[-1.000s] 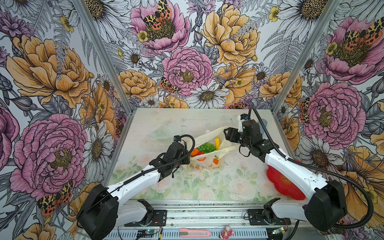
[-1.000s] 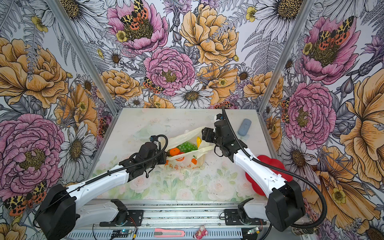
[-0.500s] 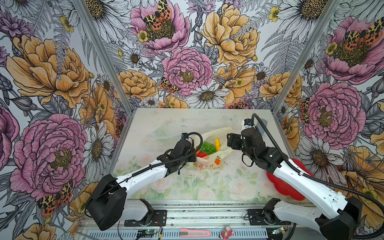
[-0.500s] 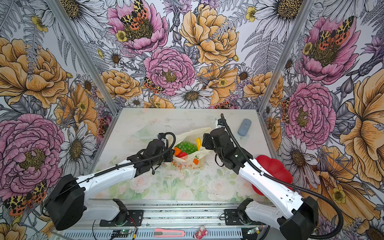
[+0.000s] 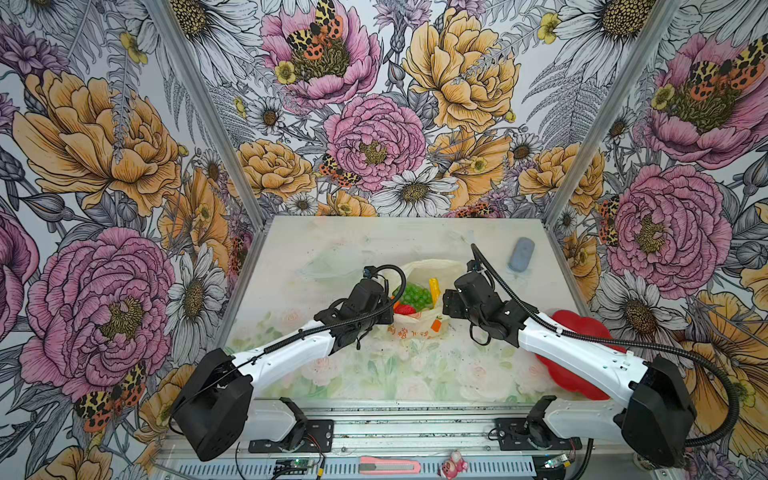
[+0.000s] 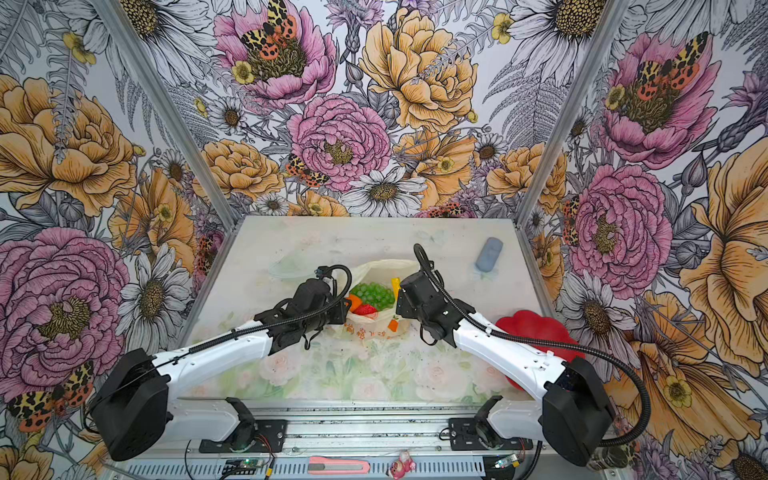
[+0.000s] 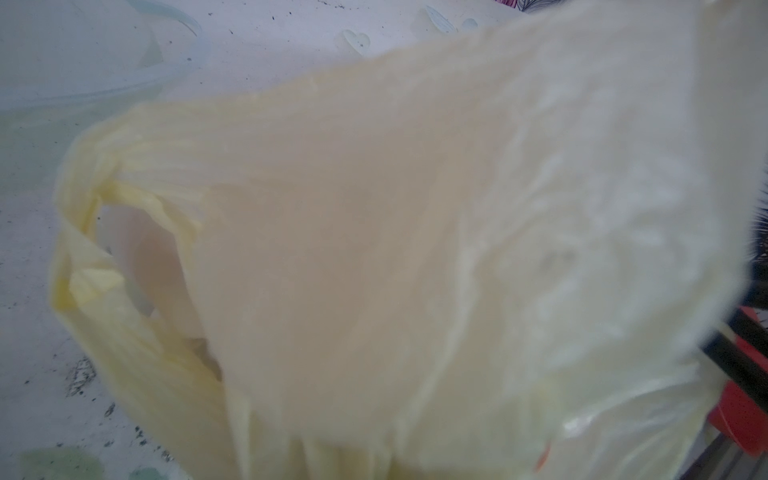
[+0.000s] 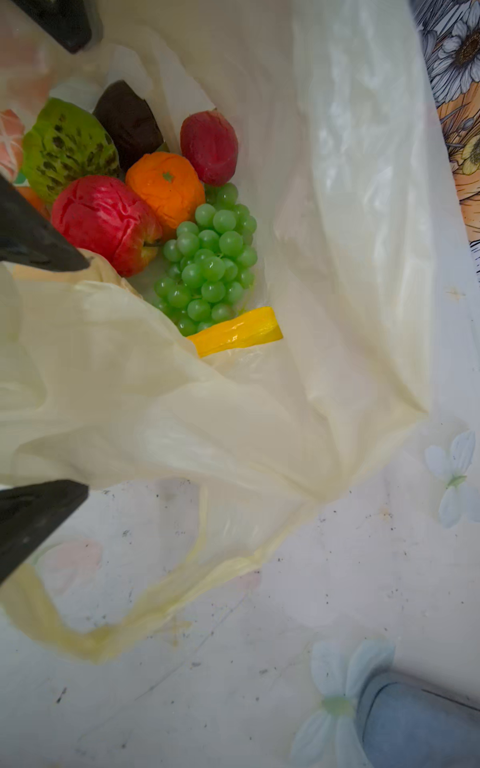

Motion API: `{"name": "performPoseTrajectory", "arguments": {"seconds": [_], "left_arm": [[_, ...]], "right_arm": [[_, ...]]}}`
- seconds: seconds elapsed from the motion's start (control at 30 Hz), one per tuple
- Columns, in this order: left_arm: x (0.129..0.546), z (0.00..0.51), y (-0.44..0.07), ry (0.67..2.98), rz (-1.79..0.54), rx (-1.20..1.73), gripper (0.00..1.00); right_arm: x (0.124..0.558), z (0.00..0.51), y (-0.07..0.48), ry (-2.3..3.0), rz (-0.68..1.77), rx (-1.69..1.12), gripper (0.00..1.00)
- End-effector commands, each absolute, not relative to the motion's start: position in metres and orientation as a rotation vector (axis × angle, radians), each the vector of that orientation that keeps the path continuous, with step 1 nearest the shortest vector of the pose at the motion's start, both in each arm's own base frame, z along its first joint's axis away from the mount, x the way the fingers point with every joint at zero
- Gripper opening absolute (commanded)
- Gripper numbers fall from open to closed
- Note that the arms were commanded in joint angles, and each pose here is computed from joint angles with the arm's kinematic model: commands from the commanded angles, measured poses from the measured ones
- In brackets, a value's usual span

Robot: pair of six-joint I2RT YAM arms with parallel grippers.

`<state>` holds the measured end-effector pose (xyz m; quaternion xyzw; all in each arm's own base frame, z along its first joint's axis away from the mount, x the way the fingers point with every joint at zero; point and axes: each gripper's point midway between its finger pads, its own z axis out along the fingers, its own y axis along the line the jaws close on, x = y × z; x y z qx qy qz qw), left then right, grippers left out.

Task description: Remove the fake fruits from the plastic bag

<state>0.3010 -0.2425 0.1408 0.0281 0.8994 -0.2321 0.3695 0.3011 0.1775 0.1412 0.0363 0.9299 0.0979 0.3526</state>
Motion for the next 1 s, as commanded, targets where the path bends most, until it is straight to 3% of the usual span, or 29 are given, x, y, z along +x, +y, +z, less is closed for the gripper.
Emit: {"name": "performPoseTrajectory", "arguments": {"seconds": [0.0,0.13,0.3,0.4,0.57,0.8,0.9,0.97], "left_arm": [[0.303,0.146,-0.245,2.288,-0.626,0.042,0.26],[0.304,0.143,-0.246,2.29,-0.661,0.013,0.26],[0.3,0.14,-0.248,2.291,-0.701,0.003,0.26],[0.298,0.138,-0.247,2.296,-0.701,0.004,0.26],[0.293,0.133,-0.246,2.3,-0.707,0.006,0.26],[0.299,0.131,-0.22,2.283,-0.77,-0.1,0.25],[0.306,0.135,-0.2,2.258,-0.786,-0.165,0.22],[0.314,0.137,-0.182,2.223,-0.847,-0.259,0.2]], "right_arm": [[0.306,0.132,0.193,2.386,0.359,0.11,0.66],[0.312,0.117,0.205,2.407,0.395,0.112,0.64],[0.32,0.109,0.22,2.413,0.463,0.123,0.79],[0.326,0.105,0.23,2.427,0.495,0.12,0.79],[0.336,0.103,0.234,2.422,0.51,0.13,0.61],[0.344,0.126,0.226,2.296,0.733,0.165,0.15],[0.342,0.142,0.22,2.239,0.845,0.141,0.01],[0.341,0.146,0.212,2.23,0.874,0.147,0.0]]}}
